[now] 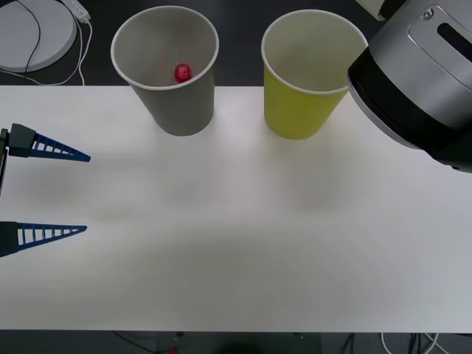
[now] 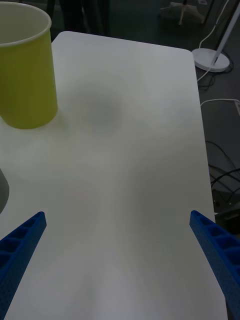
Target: Put the can into the green bin and the plastic bottle into the gray bin
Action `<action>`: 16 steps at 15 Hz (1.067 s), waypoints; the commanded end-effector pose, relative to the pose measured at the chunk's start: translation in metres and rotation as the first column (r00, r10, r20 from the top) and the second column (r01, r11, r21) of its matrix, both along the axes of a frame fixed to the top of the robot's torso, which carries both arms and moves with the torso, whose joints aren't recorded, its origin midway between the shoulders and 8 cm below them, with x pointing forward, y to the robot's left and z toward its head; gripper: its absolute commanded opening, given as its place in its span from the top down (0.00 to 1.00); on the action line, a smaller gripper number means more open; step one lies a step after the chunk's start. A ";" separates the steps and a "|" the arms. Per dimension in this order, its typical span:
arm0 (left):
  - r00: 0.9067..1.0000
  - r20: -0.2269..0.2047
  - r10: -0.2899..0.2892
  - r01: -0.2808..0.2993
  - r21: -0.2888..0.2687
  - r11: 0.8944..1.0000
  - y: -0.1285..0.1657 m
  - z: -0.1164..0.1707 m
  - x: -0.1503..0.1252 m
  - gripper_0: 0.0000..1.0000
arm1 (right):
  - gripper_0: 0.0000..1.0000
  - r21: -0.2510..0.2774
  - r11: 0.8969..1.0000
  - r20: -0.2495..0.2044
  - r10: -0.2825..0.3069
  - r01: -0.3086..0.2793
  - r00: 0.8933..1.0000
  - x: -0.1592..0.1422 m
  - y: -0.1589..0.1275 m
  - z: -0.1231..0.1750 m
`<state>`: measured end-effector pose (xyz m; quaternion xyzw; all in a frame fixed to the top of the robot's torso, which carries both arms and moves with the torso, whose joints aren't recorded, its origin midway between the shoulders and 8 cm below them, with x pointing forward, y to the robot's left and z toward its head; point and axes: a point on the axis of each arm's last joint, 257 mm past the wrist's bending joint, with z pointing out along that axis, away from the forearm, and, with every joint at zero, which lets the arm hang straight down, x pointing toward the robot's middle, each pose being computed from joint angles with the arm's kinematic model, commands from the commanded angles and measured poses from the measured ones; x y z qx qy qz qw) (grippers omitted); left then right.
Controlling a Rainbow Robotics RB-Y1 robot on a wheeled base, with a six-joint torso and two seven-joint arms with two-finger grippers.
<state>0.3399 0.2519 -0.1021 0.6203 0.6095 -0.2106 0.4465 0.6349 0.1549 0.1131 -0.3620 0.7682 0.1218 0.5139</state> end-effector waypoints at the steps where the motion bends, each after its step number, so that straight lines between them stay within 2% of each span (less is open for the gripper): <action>1: 1.000 0.000 0.000 0.000 0.000 1.000 0.000 0.000 0.000 0.00 | 0.00 -0.001 1.000 0.000 0.001 -0.001 1.000 0.000 0.000 0.000; 4: 1.000 0.000 0.000 0.000 0.000 1.000 0.000 0.000 0.000 0.00 | 0.00 -0.028 0.999 0.021 0.018 -0.018 1.000 0.000 -0.001 -0.001; 6: 1.000 0.000 0.000 0.000 0.000 1.000 0.000 0.000 0.000 0.00 | 0.00 -0.050 0.998 0.013 0.031 -0.030 0.999 0.000 -0.008 -0.003; 9: 1.000 0.000 0.000 0.000 0.000 1.000 0.000 0.000 0.000 0.00 | 0.00 -0.087 0.994 -0.032 0.061 -0.063 0.998 -0.011 -0.024 -0.003; 12: 1.000 0.000 0.000 0.000 0.000 1.000 0.000 0.000 0.000 0.00 | 0.00 -0.114 0.988 -0.054 0.099 -0.105 0.994 -0.023 -0.040 -0.004; 16: 1.000 0.000 0.000 0.000 0.000 1.000 0.000 0.000 0.000 0.00 | 0.00 -0.124 0.976 -0.107 0.167 -0.180 0.980 -0.049 -0.066 -0.008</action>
